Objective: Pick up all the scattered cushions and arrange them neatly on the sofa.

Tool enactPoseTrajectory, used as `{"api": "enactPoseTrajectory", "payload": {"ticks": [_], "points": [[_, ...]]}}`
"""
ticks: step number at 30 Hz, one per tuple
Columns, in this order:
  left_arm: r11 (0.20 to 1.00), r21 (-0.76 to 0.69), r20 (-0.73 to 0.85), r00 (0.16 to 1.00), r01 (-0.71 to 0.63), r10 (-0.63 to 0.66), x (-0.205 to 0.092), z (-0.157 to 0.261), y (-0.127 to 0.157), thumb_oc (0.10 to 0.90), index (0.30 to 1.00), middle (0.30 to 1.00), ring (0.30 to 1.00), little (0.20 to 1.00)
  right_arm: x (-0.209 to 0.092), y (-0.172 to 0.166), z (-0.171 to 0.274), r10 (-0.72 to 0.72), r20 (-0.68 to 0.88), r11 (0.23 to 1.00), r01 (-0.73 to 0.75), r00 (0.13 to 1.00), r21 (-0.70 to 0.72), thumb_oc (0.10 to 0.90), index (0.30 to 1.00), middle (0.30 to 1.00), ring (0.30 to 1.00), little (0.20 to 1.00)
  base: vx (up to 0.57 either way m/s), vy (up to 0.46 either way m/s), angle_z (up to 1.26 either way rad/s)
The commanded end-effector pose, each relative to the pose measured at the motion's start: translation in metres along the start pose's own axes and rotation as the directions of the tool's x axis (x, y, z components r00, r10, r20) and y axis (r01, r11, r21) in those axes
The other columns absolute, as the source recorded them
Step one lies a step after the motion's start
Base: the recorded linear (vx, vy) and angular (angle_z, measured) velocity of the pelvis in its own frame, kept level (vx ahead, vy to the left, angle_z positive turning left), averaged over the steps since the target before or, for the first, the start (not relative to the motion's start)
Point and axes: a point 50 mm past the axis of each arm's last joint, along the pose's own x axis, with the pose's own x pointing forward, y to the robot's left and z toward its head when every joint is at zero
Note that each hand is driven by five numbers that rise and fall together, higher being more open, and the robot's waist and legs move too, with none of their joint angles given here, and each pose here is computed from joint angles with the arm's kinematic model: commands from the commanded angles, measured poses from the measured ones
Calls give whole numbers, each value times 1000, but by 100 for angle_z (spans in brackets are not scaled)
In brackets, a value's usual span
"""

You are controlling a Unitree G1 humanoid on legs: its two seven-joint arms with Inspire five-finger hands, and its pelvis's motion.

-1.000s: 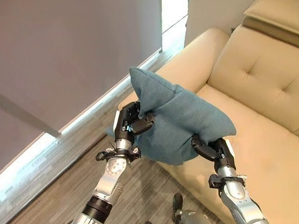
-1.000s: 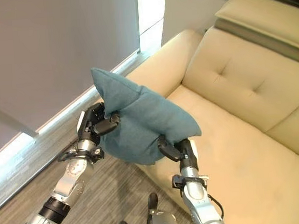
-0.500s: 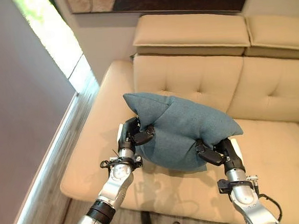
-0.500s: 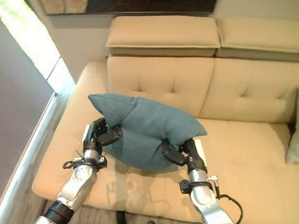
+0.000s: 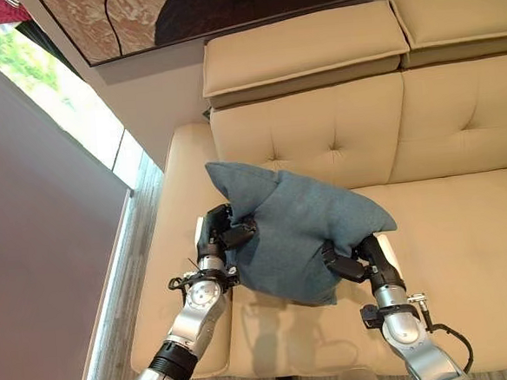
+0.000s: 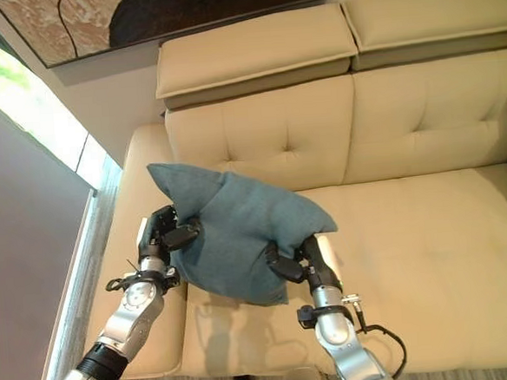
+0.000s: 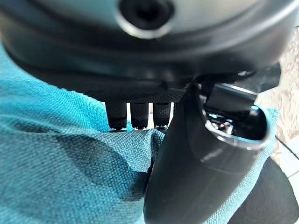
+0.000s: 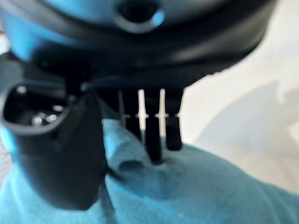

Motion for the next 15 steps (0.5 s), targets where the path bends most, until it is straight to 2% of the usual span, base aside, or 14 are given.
{"api": "enactPoseTrajectory", "payload": {"ticks": [1, 3, 8, 13, 15], "points": [[957, -3, 268, 922, 290, -278, -1, 53, -65, 400, 300, 300, 300, 300, 6, 12, 97, -9, 454, 987, -66, 891, 149, 400, 300, 300, 300, 300, 7, -557, 23], [951, 8, 269, 915, 309, -300, 0, 56, -72, 400, 300, 300, 300, 300, 7, -2, 101, -76, 477, 986, -5, 876, 165, 400, 300, 300, 300, 300, -48, -413, 60], [954, -29, 288, 917, 297, -277, 3, 62, -72, 400, 300, 300, 300, 300, 9, -14, 110, -130, 515, 988, 66, 847, 141, 400, 300, 300, 300, 300, 36, -148, 54], [949, -65, 315, 909, 308, -274, 3, 68, -69, 400, 300, 300, 300, 300, 12, -11, 116, -115, 542, 993, 76, 832, 93, 400, 300, 300, 300, 300, 214, 94, -63], [942, -78, 345, 895, 326, -281, 2, 77, -70, 400, 300, 300, 300, 300, 18, -9, 133, -126, 597, 992, 99, 793, 78, 400, 300, 300, 300, 300, 27, 85, -67]]}}
